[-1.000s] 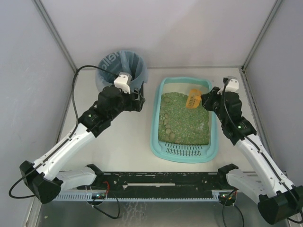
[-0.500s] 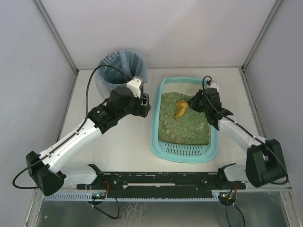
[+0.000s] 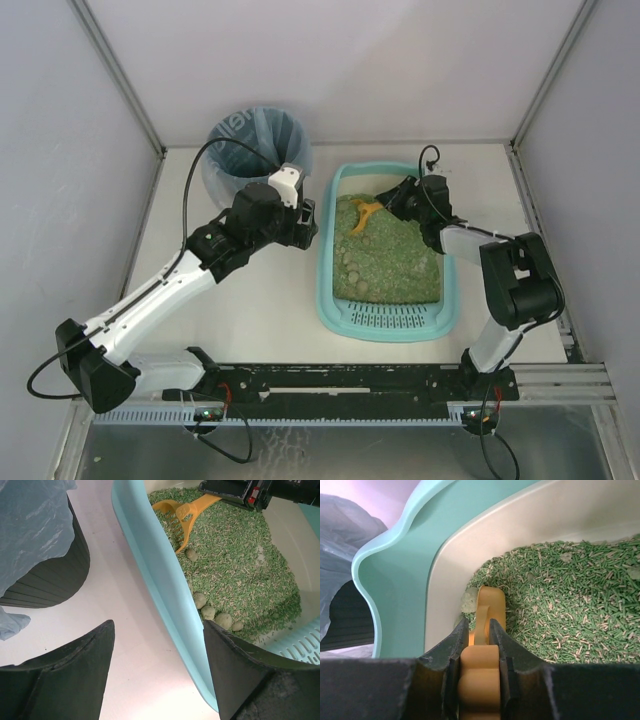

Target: Clean the litter box

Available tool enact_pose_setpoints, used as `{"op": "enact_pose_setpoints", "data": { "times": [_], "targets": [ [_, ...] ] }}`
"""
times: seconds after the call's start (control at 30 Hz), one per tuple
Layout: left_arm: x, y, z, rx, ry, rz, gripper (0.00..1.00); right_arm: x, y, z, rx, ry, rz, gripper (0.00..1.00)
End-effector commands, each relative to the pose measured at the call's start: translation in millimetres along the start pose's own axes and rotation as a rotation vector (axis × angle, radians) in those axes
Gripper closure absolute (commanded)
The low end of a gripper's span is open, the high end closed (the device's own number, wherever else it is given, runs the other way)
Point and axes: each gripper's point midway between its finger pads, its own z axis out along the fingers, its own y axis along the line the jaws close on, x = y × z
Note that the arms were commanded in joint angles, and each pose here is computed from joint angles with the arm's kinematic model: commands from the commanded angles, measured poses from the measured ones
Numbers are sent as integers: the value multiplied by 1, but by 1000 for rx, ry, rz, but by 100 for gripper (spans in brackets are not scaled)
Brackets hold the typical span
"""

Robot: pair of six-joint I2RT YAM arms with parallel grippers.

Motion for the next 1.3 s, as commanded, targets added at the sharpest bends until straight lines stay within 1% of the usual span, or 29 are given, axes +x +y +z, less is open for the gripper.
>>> {"op": "enact_pose_setpoints", "data": {
  "times": [0.0,0.13,0.23,0.43,0.53,0.67,0.83,0.9,1.1,1.27],
  "targets": [
    [-37,-5,-10,12,-92,11,24,39,26,-10,-103,142,-13,100],
    [-37,-6,-10,18,-90,11,24,35,48,-21,-201,129,-71,100],
    [-36,-6,-10,16,-87,13,24,30,61,-29,-244,101,-95,100],
    [-37,-5,-11,12,-90,16,24,13,76,-50,-281,5,-99,100],
    [-38,-5,-12,14,-93,15,24,4,77,-62,-269,-43,-101,100],
    [-39,-5,-13,15,-97,15,24,-9,68,-79,-198,-117,-105,100],
    [-40,-5,-15,15,-103,14,24,-26,52,-107,-62,-203,-200,100],
    [-40,-5,-15,14,-102,14,24,-31,42,-119,16,-216,-244,100],
    [-41,-5,-16,12,-106,13,24,-33,14,-149,215,-182,-363,100],
    [-40,-5,-14,11,-100,14,24,-20,1,-149,253,-106,-362,100]
  ]
}}
